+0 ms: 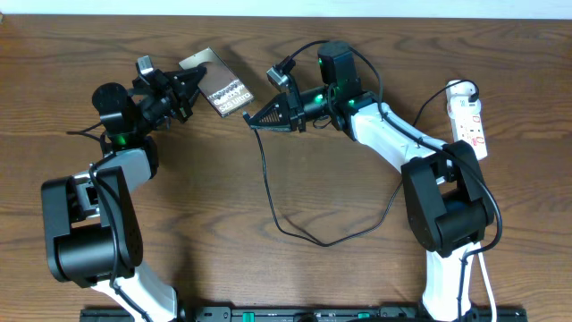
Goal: Plug charger to phone and switch on socket
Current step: 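Align the USB-C plug under the phone's bottom port with the right gripper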
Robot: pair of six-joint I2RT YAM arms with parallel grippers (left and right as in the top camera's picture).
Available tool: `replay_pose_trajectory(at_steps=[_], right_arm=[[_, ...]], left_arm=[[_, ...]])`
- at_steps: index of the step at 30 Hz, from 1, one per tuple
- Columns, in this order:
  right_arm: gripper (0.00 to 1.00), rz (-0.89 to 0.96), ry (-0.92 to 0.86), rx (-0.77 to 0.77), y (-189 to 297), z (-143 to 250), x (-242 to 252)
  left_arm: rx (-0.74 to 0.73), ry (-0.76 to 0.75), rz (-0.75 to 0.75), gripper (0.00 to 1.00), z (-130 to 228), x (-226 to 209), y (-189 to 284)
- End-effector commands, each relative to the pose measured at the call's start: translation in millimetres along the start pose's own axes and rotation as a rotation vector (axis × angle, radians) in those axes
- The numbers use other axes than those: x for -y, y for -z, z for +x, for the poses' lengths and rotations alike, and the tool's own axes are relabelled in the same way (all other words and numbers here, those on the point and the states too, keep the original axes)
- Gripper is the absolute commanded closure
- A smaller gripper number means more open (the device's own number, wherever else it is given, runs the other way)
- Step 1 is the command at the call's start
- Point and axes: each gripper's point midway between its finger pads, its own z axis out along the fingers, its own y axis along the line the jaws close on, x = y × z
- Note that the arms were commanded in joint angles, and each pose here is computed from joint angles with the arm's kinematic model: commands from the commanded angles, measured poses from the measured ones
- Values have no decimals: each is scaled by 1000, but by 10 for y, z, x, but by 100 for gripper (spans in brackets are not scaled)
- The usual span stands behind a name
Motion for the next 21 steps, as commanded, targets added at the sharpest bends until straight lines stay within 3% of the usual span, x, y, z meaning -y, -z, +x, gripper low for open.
replay_pose_trajectory(at_steps=[1,21], right_arm=[[99,3,33,4,-17,5,-69],[99,-21,30,-30,-16,64,-109]], left_arm=[[-34,-17,16,92,74,88,-44],[-36,-21,15,93,84,87,-53]])
